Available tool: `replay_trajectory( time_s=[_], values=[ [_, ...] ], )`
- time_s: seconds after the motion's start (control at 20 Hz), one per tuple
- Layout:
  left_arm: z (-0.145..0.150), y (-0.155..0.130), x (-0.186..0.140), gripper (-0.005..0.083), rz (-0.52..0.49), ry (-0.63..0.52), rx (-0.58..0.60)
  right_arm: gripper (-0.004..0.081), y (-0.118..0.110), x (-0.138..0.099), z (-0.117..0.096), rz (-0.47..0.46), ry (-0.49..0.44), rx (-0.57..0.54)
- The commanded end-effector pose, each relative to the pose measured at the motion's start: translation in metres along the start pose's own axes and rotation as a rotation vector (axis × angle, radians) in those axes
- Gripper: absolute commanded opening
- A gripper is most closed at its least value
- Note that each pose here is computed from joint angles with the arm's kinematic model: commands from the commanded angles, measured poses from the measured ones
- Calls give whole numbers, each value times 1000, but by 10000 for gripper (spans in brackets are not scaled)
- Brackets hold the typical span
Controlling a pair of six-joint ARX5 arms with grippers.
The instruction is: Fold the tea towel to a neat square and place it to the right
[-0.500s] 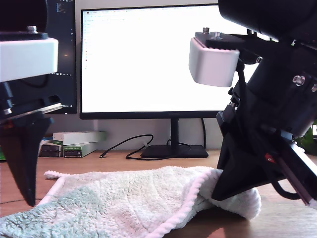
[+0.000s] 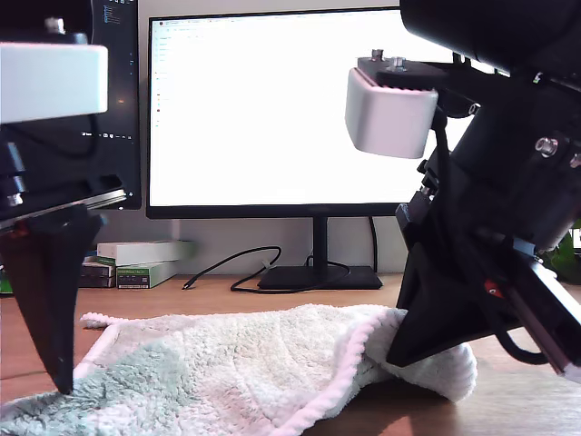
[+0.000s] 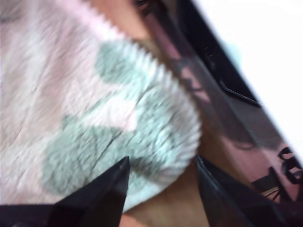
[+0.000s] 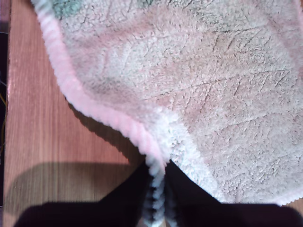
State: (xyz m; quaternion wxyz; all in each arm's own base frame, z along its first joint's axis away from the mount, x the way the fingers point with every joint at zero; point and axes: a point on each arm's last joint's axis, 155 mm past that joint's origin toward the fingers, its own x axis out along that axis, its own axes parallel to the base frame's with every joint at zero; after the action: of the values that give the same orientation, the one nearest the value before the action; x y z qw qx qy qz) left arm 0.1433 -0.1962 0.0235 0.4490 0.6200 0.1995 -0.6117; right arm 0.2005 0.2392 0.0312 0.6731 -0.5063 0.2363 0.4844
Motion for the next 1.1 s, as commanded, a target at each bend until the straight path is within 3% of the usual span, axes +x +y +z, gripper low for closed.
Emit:
replay_trajectory(
  time_s=[0.0, 0.3, 0.45, 0.55, 0.7, 0.9, 1.05],
  values=[
    [3, -9, 5, 389, -20, -7, 9, -13, 2, 1, -1, 1, -4, 3],
    [10, 4, 1, 386, 45, -23, -39, -13, 2, 1, -2, 4, -1, 6],
    [-4, -32, 0, 386, -99, 40, 20, -13, 2, 1, -2, 4, -1, 6],
    [-8, -41, -1, 386, -134, 52, 37, -13, 1, 1, 0, 0, -8, 7],
    [-6, -25, 3, 386, -72, 45, 38, -13, 2, 1, 0, 1, -8, 8],
    [-14, -27, 11, 387, -90, 83, 80, -13, 1, 1, 0, 1, -9, 8],
    [-20, -16, 17, 382, -39, 94, 62, -13, 1, 1, 0, 1, -9, 8]
  ],
)
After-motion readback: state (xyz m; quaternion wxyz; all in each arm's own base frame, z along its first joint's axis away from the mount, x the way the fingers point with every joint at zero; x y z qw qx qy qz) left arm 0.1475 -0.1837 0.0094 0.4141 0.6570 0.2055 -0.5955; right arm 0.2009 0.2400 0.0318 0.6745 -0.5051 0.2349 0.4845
